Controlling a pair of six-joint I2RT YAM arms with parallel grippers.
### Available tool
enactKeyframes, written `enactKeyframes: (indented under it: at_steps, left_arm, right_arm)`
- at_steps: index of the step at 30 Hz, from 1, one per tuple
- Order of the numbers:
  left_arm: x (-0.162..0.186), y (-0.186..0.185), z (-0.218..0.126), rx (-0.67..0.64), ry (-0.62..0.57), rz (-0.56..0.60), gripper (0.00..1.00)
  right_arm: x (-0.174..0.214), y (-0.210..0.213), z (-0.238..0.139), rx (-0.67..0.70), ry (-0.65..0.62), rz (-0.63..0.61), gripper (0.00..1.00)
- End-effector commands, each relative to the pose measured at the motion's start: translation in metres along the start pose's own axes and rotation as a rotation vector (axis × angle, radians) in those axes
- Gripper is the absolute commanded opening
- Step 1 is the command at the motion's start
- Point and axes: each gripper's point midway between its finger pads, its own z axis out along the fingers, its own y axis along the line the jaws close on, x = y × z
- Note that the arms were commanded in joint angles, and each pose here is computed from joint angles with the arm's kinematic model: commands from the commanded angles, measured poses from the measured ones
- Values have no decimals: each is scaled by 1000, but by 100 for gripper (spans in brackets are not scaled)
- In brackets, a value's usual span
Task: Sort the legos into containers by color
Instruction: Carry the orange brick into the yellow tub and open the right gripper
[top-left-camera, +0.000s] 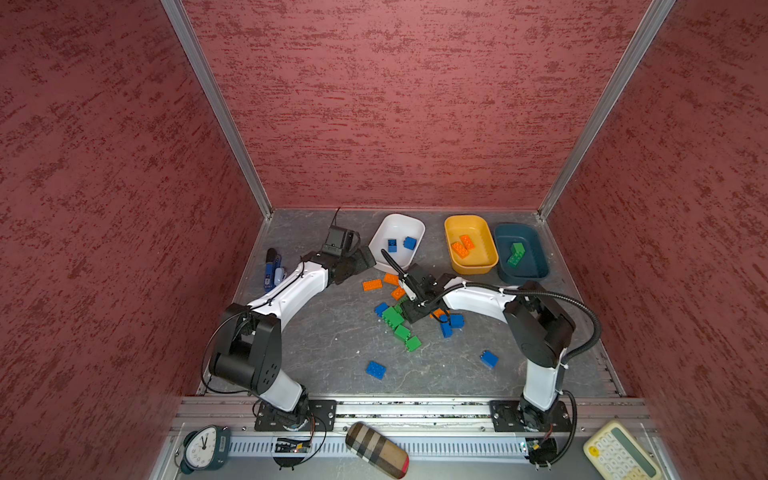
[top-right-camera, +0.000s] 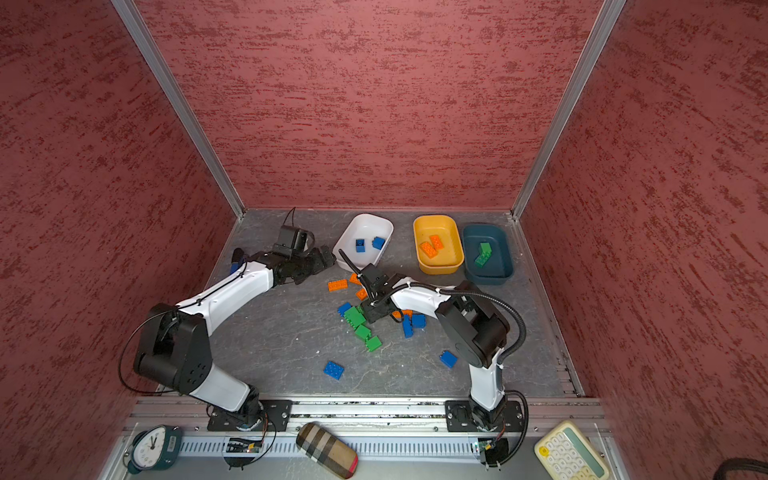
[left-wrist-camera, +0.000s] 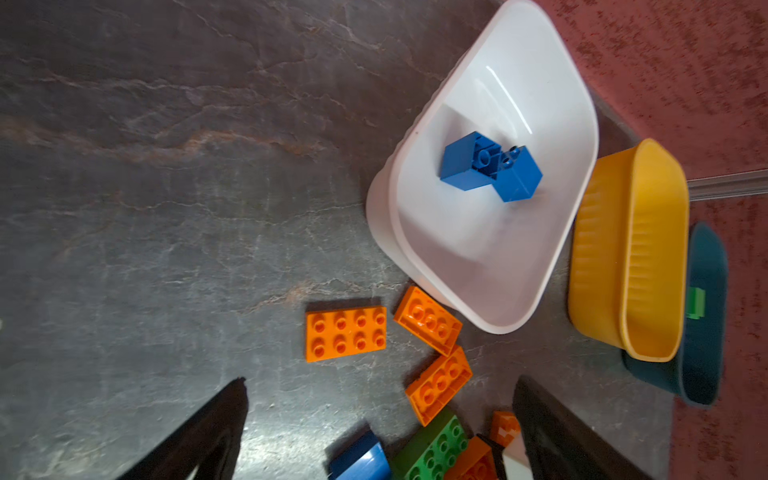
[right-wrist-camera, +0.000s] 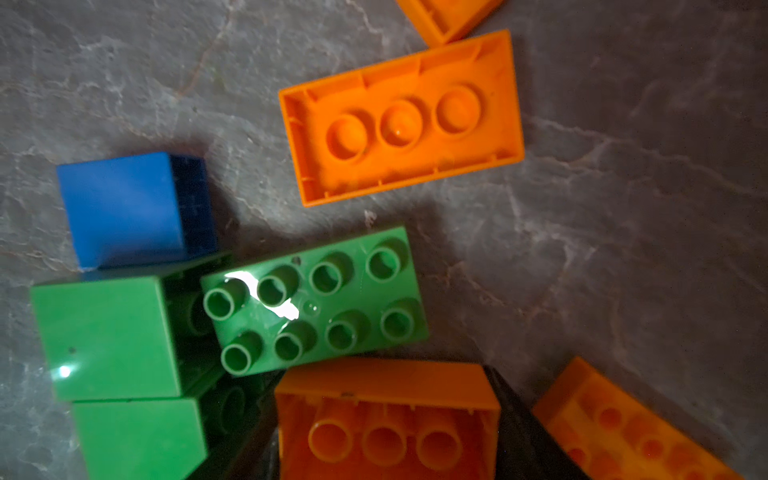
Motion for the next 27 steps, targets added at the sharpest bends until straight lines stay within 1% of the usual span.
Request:
enactKeyframes:
  at_steps: [1,6,9,11,12,14,16,17,19,21,23,25,26,27]
  left_arm:
    - [3,10,-4,-97,20,122,99]
    - [28,11,13,-140,114,178,99]
    - [39,8,23,-148,157,196,99]
    - [46,2,30,-138,192,205,99]
    - [50,-2,33,-122,209,221,99]
    - [58,-14,37,-91,242,277,99]
    - [65,-21,40,-97,259,343,99]
    - [68,-22,41,-120,261,375,99]
    - [75,-29,41,-123,272,425,99]
    - [85,-37,41,-102,294,451,100]
    - [94,-44,40,-86,313,481,100]
    - [100,-42,38,-99,334,489,99]
    - [101,-37,38,-115,343,475,97]
    - [100,-30,37,-130,354,453,91]
  right_arm:
    - [-34,-10,-43,-12,-142,15,58]
    - [-87,-59,-106,-59,-403,116,57]
    - [-107,-115,-123,-42,-509,247,57]
    - [-113,-161,-123,17,-540,357,57]
    - [-115,-178,-123,41,-543,393,57]
    - [-119,-217,-120,121,-546,461,58]
    - [-121,-246,-116,197,-545,499,58]
    - [-120,-259,-113,240,-540,520,59]
    - [-120,-276,-109,297,-529,546,60]
    - [-120,-285,-103,330,-511,564,64]
    - [-121,-285,-98,324,-496,571,75]
    - [-123,-281,-100,297,-507,569,86]
    - [-124,-279,-102,288,-518,567,89]
    - [-125,-276,-107,280,-534,564,92]
